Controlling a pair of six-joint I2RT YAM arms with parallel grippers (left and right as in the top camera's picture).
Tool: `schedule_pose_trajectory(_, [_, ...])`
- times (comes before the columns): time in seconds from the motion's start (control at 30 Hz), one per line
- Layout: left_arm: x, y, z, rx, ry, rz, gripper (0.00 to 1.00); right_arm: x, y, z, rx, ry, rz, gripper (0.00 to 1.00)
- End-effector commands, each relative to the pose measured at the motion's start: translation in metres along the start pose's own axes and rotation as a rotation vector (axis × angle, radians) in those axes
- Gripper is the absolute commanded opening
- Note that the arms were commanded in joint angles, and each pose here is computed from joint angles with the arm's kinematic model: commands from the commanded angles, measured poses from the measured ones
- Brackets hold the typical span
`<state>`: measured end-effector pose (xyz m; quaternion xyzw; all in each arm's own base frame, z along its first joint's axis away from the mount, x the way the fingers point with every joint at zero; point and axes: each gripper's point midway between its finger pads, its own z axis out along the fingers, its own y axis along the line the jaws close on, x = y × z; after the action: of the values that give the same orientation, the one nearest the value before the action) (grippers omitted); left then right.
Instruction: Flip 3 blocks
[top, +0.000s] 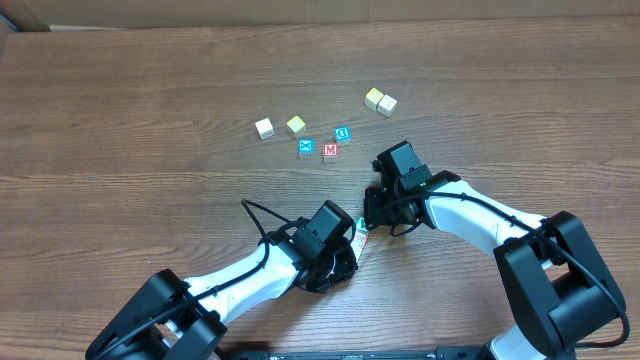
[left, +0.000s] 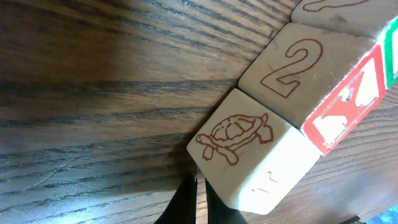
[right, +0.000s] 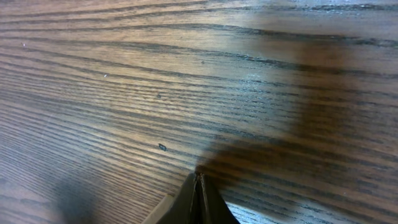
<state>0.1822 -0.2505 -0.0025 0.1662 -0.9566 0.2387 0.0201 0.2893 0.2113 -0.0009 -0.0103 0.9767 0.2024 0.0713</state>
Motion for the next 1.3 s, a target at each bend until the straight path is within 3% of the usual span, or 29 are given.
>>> schedule_pose_trajectory(0.0, [-0.0127,-0.0001,0.0059,-0.014,-0.059,0.006,0.04,0.0301,0.0156,0.0100,-0.049,0.103,-0.007,0.04])
schedule_pose_trajectory(1.27, [-0.0188,-0.0062,0.0055,0.012,-0.088,-0.067,0.04,0.0342,0.0233,0.0130,-0.042,0.098,-0.018,0.04])
